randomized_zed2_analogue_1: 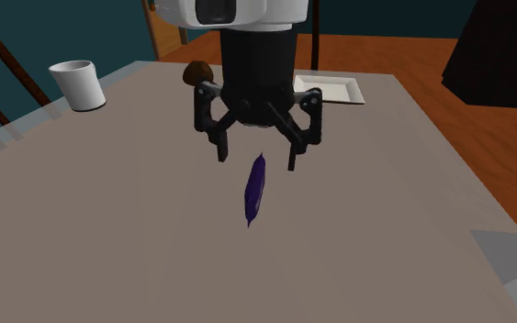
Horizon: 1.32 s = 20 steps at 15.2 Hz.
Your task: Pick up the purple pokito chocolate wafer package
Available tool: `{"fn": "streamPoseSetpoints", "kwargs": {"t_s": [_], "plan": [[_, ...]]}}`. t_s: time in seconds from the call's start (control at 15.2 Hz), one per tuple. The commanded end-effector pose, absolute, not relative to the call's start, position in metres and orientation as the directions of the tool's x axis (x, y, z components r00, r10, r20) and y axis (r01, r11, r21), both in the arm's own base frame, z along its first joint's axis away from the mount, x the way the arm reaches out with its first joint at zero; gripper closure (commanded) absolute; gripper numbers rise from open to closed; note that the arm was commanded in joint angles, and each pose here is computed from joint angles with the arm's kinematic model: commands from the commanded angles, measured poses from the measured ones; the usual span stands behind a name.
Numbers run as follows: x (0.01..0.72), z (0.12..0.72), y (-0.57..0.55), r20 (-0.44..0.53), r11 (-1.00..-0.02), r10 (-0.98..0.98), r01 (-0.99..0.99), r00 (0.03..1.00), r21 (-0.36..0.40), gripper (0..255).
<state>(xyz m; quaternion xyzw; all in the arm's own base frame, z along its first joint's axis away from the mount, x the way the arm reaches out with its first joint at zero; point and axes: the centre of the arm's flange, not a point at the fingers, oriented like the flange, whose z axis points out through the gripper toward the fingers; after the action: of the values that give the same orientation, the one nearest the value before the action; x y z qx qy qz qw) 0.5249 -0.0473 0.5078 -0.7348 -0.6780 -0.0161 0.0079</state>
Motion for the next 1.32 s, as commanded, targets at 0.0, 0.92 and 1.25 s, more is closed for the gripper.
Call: {"fn": "streamPoseSetpoints", "kwargs": {"t_s": [0.0,0.92,1.25], "plan": [[0.527,0.498,-0.046,0.032,-0.059,0.998,0.998,0.059,0.011,0],[0.527,0.468,-0.046,0.032,-0.059,0.998,0.998,0.059,0.011,255],[0.527,0.479,-0.046,0.032,-0.059,0.998,0.998,0.059,0.011,255]]}}
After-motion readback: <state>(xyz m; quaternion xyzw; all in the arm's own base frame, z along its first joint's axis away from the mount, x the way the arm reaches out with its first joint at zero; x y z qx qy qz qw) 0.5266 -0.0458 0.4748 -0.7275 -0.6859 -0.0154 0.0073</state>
